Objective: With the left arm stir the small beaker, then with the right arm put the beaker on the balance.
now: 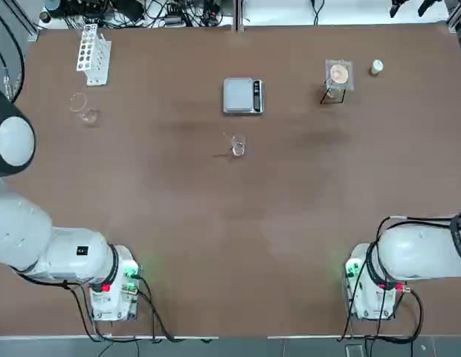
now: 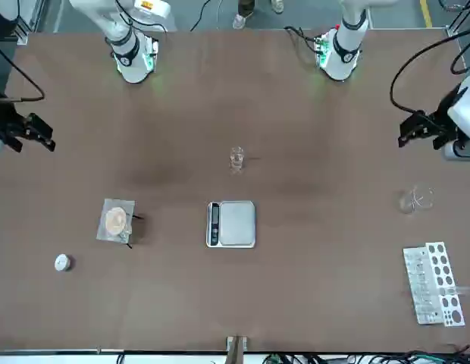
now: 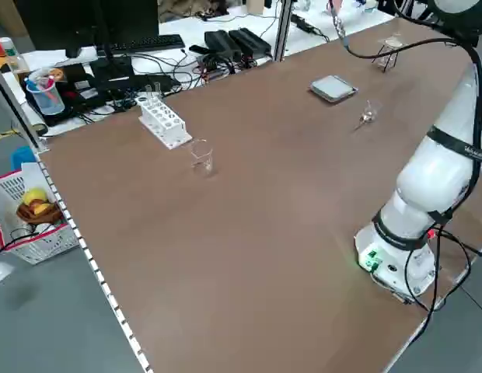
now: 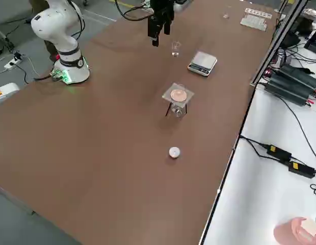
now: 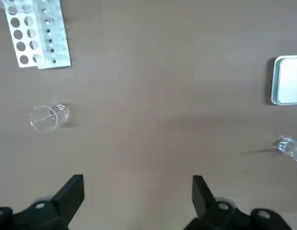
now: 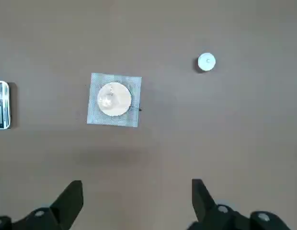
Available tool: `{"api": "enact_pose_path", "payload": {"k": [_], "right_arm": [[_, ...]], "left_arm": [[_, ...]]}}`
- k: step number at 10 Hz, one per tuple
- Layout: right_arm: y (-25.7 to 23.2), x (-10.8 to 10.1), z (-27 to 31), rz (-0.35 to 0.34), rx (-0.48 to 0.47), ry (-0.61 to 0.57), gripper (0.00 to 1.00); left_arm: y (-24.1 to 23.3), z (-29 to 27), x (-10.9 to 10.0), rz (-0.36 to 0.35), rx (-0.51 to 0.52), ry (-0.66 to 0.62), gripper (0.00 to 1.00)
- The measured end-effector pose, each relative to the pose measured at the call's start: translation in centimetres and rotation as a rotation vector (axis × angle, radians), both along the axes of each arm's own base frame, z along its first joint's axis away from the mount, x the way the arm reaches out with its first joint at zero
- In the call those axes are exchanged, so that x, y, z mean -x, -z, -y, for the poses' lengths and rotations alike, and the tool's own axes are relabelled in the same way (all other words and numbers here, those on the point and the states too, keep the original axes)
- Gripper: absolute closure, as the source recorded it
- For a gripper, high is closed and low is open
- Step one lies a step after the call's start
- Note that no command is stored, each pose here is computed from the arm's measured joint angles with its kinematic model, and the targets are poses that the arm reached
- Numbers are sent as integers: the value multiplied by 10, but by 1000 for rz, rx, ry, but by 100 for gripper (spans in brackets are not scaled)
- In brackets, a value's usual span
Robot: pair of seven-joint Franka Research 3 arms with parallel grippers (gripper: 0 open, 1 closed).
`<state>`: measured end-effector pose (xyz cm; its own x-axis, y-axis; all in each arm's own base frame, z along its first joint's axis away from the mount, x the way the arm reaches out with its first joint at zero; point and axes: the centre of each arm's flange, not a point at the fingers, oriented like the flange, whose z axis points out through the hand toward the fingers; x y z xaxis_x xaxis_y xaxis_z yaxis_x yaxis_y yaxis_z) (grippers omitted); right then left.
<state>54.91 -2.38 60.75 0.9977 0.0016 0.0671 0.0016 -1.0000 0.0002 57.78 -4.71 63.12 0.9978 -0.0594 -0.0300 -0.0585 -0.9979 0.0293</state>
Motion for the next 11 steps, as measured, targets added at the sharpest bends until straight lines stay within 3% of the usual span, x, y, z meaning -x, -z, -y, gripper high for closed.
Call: {"api": "enact_pose_path", "payload": {"k": [4,7,11], "right_arm": [[0,0,0,0,0,0,0],[0,0,0,0,0,0,0],[0,0,0,0,0,0,0]], "left_arm": [[2,6,0,-3,4,14,0],[11,51,1,-36,111,49,1],[81,115,-23,-90,186,62,1]]}}
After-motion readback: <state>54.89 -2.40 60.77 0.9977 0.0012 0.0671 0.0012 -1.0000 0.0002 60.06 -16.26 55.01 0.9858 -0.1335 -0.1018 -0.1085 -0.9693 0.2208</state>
